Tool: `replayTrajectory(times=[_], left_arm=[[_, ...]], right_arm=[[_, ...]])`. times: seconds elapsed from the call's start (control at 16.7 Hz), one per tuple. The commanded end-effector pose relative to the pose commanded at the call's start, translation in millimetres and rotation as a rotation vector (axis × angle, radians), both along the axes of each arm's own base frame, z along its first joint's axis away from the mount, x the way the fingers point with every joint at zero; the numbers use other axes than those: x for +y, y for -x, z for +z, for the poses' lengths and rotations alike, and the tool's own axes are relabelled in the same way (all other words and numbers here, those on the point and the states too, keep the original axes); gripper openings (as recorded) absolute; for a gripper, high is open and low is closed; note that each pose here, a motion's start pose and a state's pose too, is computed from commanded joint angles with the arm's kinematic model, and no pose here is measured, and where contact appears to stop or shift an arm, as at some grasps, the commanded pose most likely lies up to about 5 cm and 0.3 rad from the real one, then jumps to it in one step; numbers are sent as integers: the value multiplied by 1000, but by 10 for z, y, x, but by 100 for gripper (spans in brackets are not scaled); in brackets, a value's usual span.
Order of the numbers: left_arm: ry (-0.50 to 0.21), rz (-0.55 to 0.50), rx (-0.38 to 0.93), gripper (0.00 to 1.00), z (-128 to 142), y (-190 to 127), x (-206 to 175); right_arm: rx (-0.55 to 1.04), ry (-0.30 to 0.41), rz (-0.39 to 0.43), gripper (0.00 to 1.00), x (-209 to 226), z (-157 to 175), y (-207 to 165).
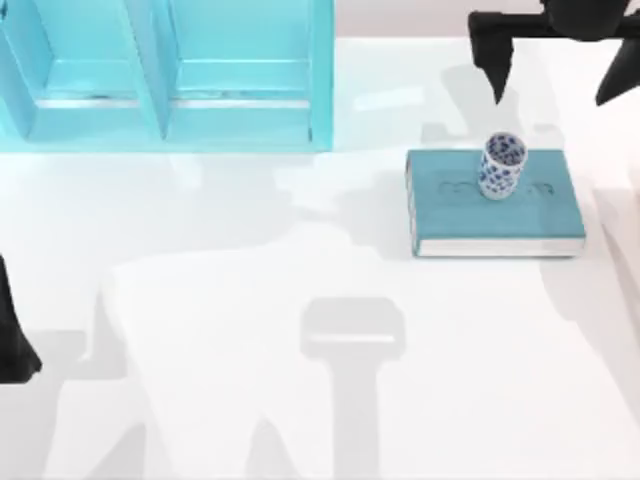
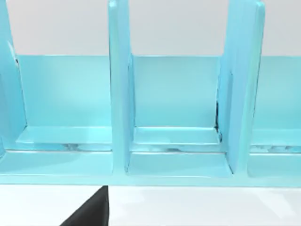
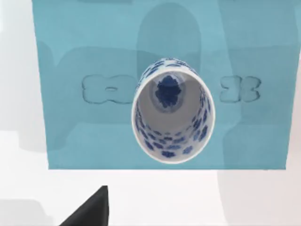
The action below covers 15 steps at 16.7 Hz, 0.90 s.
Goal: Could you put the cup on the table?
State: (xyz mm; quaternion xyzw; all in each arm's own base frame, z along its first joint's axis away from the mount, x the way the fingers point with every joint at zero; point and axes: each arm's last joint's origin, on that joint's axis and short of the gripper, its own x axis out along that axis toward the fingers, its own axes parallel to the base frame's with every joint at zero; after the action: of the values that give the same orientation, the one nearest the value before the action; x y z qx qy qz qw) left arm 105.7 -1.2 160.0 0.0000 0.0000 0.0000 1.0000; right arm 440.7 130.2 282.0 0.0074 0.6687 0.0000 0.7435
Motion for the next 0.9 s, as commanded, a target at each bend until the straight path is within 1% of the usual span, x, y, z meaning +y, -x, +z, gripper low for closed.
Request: replayTrajectory(times=[0.42,0.54,0.66,0.9], left_arm=[[0,0,0,100,0,0,0],[0,0,0,100,0,0,0],[0,0,0,100,0,0,0],[0,0,0,100,0,0,0]], right_arm=[[9,3,-5,100,-18,-38,-23],[4,2,-1,100,-6,-96,-42],[0,1,0,100,6,-242,-80],[14,5,-1,100,13,-727,-119]])
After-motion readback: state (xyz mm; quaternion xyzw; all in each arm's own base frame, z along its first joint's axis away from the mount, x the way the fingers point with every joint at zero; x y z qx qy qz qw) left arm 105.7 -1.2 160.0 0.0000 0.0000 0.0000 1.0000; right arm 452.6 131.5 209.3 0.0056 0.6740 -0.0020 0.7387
